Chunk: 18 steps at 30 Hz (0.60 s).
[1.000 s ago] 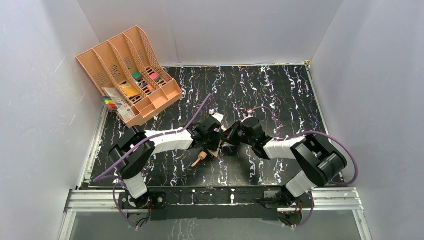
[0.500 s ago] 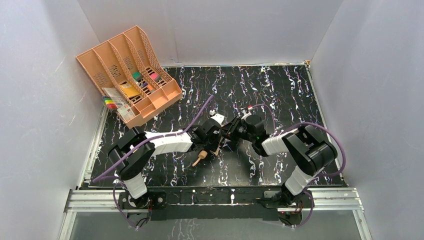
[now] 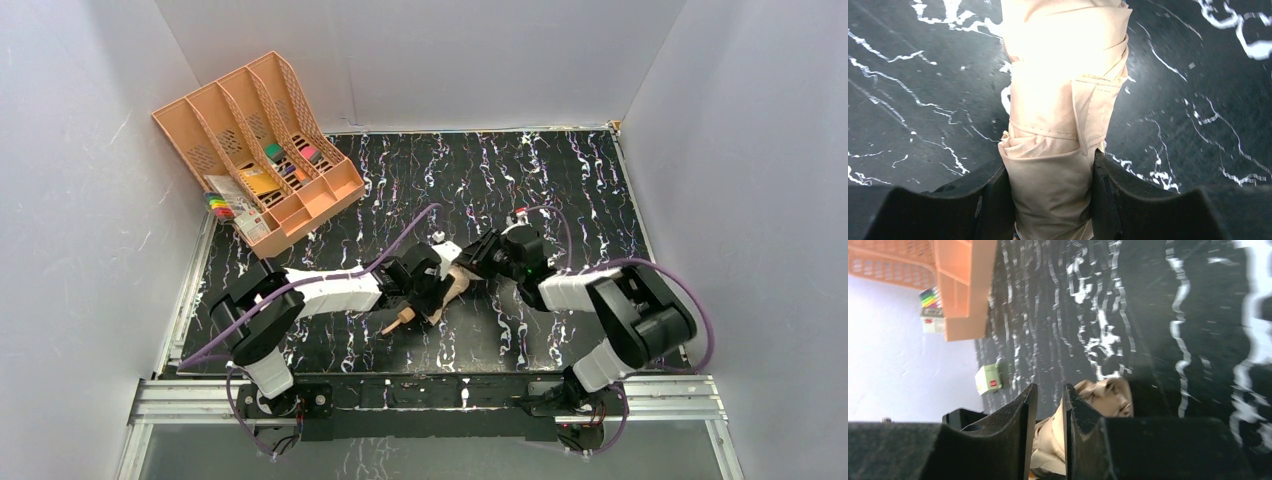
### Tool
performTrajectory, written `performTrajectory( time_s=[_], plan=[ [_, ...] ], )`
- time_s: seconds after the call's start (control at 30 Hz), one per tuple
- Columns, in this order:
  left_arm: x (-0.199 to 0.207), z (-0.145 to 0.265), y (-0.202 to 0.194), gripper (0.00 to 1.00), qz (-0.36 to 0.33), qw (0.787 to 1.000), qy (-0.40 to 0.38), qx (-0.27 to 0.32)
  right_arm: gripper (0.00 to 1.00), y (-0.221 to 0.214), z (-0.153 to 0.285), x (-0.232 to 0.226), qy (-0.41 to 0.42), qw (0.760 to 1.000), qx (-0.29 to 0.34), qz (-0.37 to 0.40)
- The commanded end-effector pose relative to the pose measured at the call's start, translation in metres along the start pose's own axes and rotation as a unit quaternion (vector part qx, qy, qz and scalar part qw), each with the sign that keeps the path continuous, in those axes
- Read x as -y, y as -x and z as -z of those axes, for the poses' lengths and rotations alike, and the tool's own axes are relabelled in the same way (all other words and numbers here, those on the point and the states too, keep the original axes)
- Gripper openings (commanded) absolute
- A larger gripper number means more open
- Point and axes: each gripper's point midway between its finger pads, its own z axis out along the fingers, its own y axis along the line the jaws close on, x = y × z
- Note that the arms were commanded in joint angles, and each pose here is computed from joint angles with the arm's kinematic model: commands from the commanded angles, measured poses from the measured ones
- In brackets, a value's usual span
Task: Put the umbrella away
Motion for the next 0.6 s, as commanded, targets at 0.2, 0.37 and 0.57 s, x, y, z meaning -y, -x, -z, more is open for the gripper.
performTrajectory(
  time_s=[0.2, 0.37, 0.57],
  plan=[
    [0.032, 0.024, -0.054, 0.11, -0.156, 0.969, -0.126, -0.140, 0.40, 0.055, 0.061, 0.024, -0.189, 0.966, 0.070, 0.161],
    [0.027, 0.030, -0.022, 0.57, -0.182, 0.971, -0.118, -0.104, 0.43, 0.046, 0.084, 0.028, -0.209, 0.957, 0.034, 0.196],
    [0.014, 0.056, 0.021, 0.73, -0.148, 0.985, -0.086, -0.035, 0.45, 0.024, 0.103, 0.034, -0.202, 0.958, -0.003, 0.202]
  ],
)
